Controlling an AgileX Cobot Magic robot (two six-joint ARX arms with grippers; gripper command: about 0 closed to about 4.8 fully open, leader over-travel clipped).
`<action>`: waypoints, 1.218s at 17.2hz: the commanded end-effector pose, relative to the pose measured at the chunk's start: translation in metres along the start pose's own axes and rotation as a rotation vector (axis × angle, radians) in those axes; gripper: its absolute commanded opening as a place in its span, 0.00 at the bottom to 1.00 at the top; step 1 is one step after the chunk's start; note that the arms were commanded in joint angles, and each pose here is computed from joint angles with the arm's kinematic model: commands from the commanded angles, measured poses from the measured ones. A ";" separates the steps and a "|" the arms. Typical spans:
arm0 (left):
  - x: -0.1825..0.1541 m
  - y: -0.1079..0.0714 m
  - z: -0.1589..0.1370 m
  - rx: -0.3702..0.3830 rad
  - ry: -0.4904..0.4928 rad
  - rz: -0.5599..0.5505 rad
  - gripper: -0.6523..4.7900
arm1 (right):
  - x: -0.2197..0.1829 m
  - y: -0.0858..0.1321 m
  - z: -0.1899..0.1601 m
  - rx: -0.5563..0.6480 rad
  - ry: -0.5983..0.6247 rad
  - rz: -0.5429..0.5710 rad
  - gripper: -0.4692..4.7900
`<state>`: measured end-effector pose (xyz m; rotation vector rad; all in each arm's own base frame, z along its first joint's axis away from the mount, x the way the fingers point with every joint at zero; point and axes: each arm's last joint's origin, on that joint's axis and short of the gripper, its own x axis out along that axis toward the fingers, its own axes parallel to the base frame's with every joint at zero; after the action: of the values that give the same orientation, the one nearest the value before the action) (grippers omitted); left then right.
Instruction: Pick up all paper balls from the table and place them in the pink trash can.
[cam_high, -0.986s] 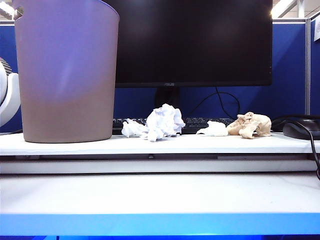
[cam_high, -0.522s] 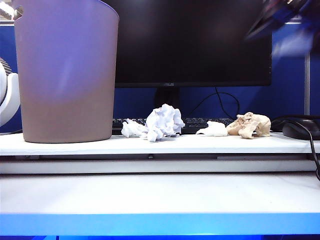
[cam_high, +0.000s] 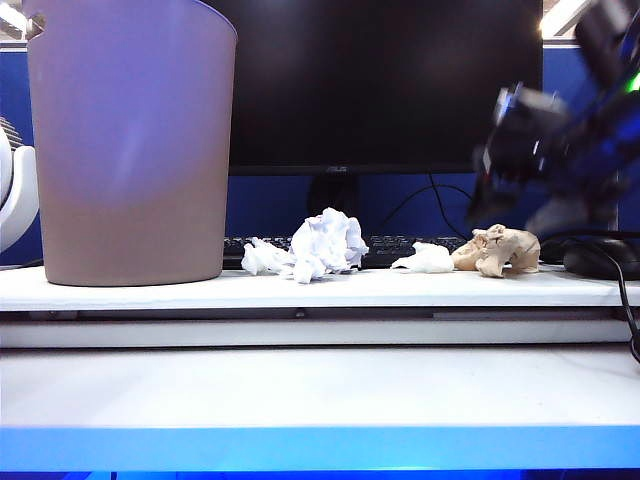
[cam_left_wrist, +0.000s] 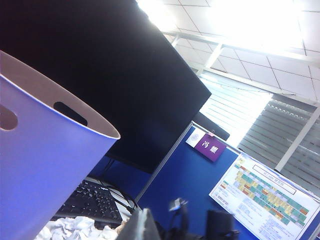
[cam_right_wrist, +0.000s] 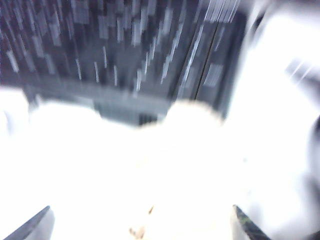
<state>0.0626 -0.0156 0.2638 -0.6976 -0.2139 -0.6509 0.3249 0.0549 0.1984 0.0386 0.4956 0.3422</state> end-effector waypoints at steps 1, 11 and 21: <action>0.000 -0.002 0.002 0.014 -0.005 -0.013 0.11 | 0.016 -0.003 -0.011 -0.001 0.014 0.002 1.00; 0.000 -0.002 0.002 0.011 -0.004 -0.015 0.11 | 0.015 0.001 0.002 0.031 -0.101 0.105 0.07; 0.000 -0.002 0.000 0.009 0.028 -0.031 0.11 | -0.044 0.137 0.174 -0.037 -0.543 0.846 0.07</action>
<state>0.0625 -0.0167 0.2626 -0.6887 -0.1853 -0.6837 0.3287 0.1612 0.3739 0.3202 -0.0391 1.0870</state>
